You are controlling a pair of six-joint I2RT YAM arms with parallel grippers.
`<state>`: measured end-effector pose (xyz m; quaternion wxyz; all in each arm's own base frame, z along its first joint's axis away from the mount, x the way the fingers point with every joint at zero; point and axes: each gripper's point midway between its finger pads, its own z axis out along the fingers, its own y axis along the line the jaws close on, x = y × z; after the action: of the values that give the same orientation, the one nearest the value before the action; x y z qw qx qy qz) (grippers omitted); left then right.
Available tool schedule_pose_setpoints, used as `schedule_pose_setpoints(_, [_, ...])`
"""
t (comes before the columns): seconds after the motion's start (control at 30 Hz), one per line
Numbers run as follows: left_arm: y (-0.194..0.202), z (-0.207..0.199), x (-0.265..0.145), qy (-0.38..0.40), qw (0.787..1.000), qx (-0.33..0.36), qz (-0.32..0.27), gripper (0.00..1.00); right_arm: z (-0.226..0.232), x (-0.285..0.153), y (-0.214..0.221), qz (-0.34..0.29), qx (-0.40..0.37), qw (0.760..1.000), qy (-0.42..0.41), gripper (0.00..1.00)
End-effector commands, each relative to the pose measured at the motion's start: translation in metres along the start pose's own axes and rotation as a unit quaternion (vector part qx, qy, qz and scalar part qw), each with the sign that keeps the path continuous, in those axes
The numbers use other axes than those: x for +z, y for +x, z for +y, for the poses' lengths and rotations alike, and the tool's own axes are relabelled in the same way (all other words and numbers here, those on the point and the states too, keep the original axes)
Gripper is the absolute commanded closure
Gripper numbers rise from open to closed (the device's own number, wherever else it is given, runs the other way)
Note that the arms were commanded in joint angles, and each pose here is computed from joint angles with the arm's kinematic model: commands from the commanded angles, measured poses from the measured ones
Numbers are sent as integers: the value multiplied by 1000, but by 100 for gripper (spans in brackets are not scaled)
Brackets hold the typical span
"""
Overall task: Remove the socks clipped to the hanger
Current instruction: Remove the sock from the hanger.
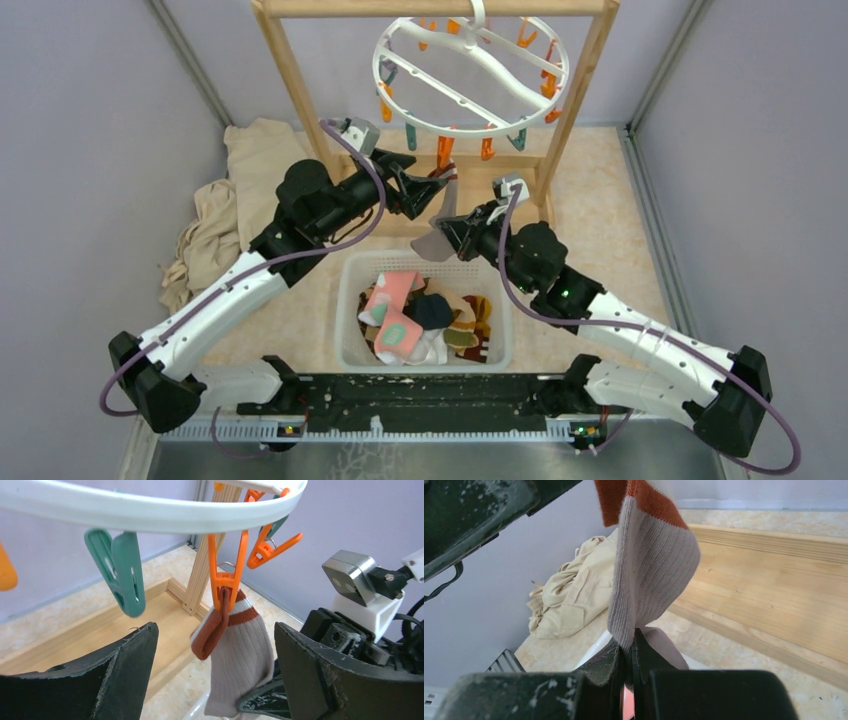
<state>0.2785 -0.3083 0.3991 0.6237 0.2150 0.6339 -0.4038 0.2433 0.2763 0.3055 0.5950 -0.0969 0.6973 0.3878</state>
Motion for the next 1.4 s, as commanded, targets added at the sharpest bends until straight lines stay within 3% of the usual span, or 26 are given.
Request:
schedule_pose_setpoints(0.0, [-34, -8, 9, 18, 997, 50, -51, 9, 7, -6, -22, -36, 2, 999, -13, 100])
schedule_pose_setpoints(0.5, [-52, -4, 23, 18, 990, 90, -104, 15, 7, -4, -19, -34, 6, 999, -16, 100])
schedule_pose_setpoints(1.03, [-65, -11, 30, 35, 986, 65, -151, 20, 7, 1, -12, -26, 8, 999, -19, 100])
schedule_pose_setpoints(1.37, [-58, -9, 38, 39, 987, 62, -145, 23, 8, 1, -13, -26, 8, 999, -19, 100])
